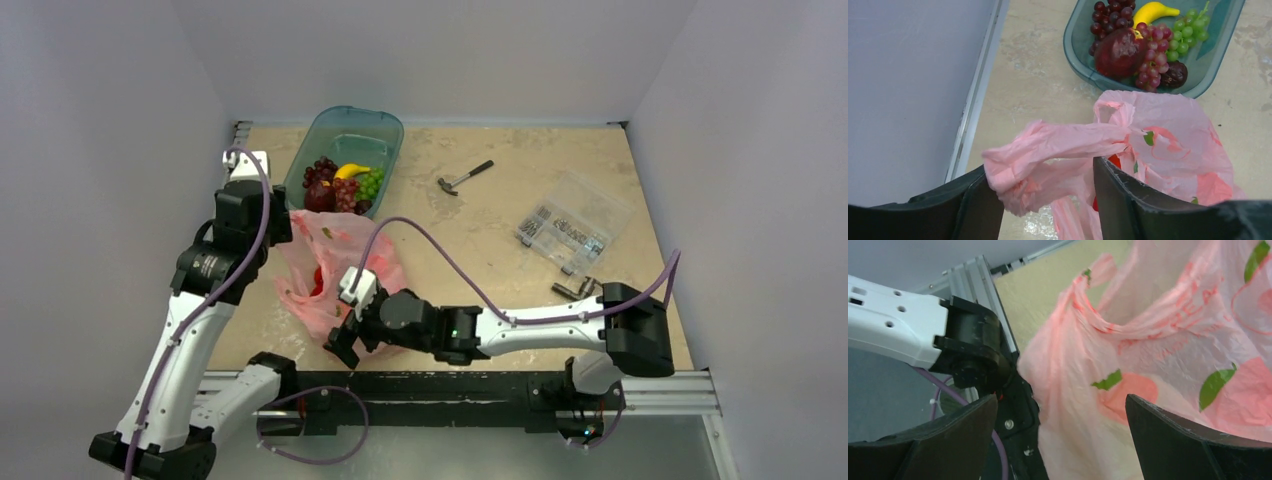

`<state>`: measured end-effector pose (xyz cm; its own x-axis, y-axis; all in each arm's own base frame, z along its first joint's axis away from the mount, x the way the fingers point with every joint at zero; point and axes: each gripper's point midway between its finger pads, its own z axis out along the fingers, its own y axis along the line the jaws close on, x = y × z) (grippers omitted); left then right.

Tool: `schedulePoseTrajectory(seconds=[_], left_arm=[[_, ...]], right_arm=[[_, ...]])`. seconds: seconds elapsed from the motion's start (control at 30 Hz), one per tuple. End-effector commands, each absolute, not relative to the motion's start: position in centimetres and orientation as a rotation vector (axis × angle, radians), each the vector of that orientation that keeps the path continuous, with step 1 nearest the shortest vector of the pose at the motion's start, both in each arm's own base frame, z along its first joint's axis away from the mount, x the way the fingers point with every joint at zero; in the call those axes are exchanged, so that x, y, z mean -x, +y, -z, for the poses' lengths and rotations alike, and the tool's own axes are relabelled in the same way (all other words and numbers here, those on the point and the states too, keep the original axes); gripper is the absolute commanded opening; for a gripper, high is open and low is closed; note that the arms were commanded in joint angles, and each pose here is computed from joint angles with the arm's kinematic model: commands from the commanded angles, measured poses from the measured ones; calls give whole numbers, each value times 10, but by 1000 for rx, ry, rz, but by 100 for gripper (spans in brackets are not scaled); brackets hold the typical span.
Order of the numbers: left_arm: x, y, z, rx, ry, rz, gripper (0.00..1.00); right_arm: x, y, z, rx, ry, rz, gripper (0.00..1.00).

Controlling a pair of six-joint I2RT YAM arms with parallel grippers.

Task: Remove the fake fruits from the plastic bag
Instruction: Adjust the plastic bag at the center of the board.

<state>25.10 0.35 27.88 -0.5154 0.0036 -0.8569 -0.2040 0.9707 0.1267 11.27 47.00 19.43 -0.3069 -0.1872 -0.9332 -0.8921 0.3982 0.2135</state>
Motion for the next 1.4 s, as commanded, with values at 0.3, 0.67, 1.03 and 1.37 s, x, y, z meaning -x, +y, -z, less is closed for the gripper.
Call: schedulePoseTrajectory(seconds=[0.3,0.67,1.03,1.37], left_arm=[[-277,-24,-268,45,1977,35,18],[-274,-22,-266,47,1945,30,0],[-271,10,-265,224,1937,-130,0],[-261,29,-272,272,1875,-228,0]], right_arm=[[-124,502,-242,797,1390,-458,99],[-130,552,-231,880,1230,-312,99],[-130,537,-246,693,1399,-532,14],[-123,437,-268,334,1551,-877,0]])
